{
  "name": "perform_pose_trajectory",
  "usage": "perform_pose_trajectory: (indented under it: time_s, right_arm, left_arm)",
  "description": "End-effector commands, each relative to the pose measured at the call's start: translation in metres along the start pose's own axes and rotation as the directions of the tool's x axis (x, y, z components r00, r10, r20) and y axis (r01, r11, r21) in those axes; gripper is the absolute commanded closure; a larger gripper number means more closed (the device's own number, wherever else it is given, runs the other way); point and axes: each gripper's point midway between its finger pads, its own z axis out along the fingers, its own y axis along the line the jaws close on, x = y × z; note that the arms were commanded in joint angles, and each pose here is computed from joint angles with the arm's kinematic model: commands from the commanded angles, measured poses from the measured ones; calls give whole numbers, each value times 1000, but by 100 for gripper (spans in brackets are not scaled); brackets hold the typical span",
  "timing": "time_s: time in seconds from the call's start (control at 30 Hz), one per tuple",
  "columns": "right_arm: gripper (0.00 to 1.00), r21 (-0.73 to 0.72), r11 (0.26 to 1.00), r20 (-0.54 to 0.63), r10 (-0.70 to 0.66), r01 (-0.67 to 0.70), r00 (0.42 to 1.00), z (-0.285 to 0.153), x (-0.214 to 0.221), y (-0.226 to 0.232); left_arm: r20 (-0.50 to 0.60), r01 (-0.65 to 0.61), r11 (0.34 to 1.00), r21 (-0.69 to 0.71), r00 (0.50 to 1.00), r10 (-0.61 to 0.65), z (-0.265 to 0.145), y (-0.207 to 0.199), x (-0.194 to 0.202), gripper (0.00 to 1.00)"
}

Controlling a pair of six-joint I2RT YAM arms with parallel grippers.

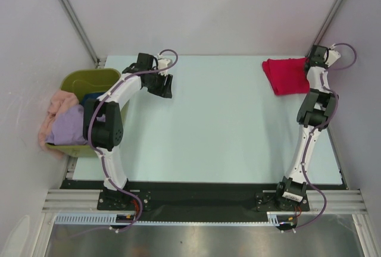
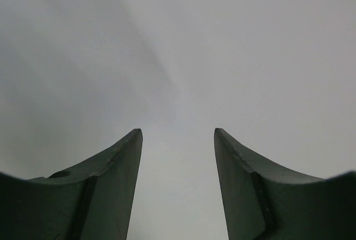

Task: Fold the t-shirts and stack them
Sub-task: Neatly place the folded tshirt to the corner

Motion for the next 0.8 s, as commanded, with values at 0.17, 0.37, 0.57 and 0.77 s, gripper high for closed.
perform_pose_trajectory:
  time_s: [0.17,0.37,0.57,0.77]
  right_arm:
    - [59,14,999,70,37,-38,997,-18,-36,-9]
    - [34,-40,998,118,-40,45,992,-64,-64,14]
    - [51,-378,917,115,-90,127,989,-107,-55,103]
    - [50,-649,756,-143,-10,-86,990,-114,10,181]
  left_arm:
    - [39,-23,1000,-10,999,23,-6,6,-16,40]
    - [38,-24,1000,-1,999,24,-6,4,-15,40]
    - [44,-23,1000,11,999,22,-8,1,-17,40]
    - [50,-30,1000,2,998,30,-12,2,-18,40]
